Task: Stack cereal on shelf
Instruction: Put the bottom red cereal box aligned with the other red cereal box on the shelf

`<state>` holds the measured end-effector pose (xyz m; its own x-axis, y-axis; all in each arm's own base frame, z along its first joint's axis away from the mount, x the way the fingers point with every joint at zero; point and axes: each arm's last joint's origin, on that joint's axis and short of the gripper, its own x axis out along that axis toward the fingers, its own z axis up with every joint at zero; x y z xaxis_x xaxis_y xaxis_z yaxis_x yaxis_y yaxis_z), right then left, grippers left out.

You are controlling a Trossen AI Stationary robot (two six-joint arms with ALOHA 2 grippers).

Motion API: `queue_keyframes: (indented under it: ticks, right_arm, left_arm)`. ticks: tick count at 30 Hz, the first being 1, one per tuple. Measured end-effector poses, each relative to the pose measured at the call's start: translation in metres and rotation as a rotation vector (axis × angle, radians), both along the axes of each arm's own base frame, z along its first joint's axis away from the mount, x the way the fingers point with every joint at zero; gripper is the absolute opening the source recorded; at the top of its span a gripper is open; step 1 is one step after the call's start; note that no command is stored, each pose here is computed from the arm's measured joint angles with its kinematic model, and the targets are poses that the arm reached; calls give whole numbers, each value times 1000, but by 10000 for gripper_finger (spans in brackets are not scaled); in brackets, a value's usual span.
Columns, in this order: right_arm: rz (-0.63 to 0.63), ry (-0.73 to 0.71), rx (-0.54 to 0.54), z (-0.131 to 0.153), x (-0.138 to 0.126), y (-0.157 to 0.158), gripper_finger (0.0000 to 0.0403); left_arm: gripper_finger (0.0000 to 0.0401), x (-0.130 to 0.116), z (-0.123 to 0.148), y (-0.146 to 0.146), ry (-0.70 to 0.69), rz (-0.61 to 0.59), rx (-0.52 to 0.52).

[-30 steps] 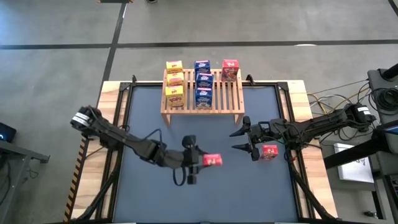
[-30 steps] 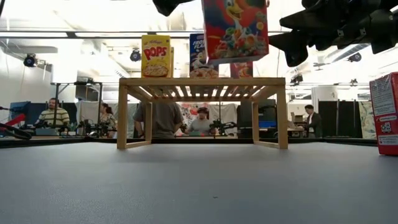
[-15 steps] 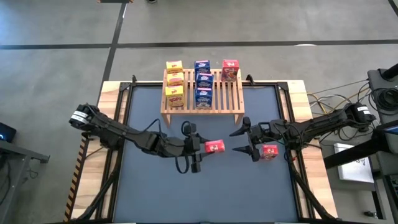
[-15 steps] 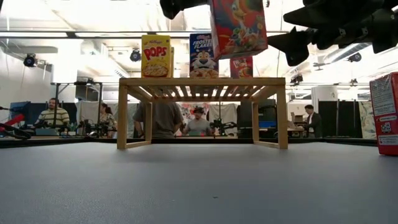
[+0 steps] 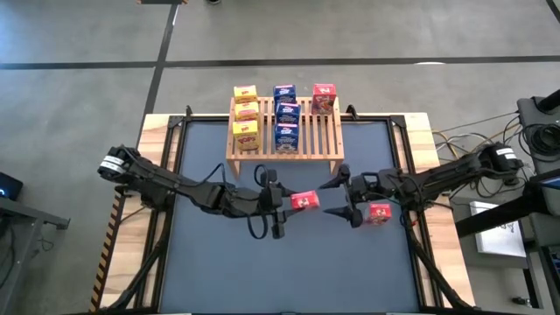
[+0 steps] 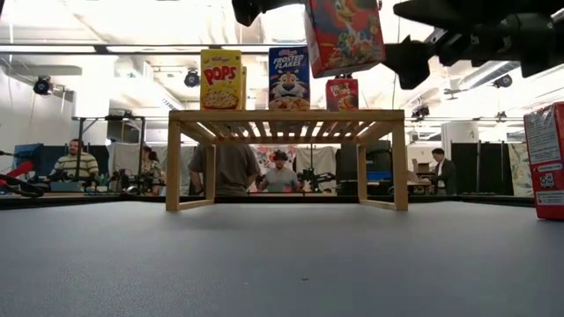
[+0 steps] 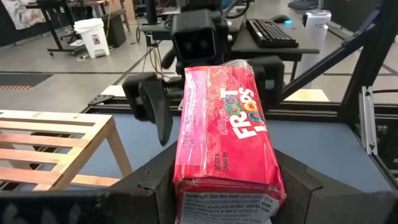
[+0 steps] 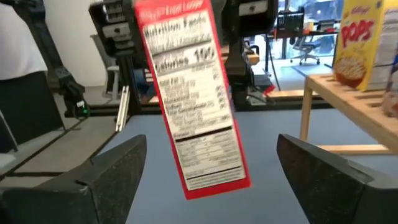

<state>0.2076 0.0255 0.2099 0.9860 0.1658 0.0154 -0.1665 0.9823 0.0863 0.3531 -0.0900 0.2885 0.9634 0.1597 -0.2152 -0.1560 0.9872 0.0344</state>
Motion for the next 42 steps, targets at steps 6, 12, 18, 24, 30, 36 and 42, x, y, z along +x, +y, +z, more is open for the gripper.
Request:
queue_keyframes:
  ticks: [6, 12, 18, 24, 30, 36, 42]
  right_arm:
    - [-1, -15, -16, -9, 10, 1, 340]
    - [-3, -18, -18, -8, 22, 3, 339]
    - [-1, 62, -28, -10, 47, 5, 330]
    - [3, 169, -56, -14, 61, 7, 325]
    - [13, 157, -73, -8, 63, 8, 324]
    - [13, 143, -77, -6, 58, 7, 324]
    - [17, 130, -77, -4, 55, 8, 324]
  left_arm:
    - [167, 0, 0, 0, 0, 0, 0]
    - [167, 0, 0, 0, 0, 0, 0]
    - [167, 0, -1, 0, 3, -3, 0]
    - [167, 0, -3, 0, 22, -2, 2]
    - [167, -1, -4, 0, 35, -2, 2]
    - [167, -1, -5, 0, 43, 0, -3]
    - [167, -1, -6, 0, 56, 3, -10]
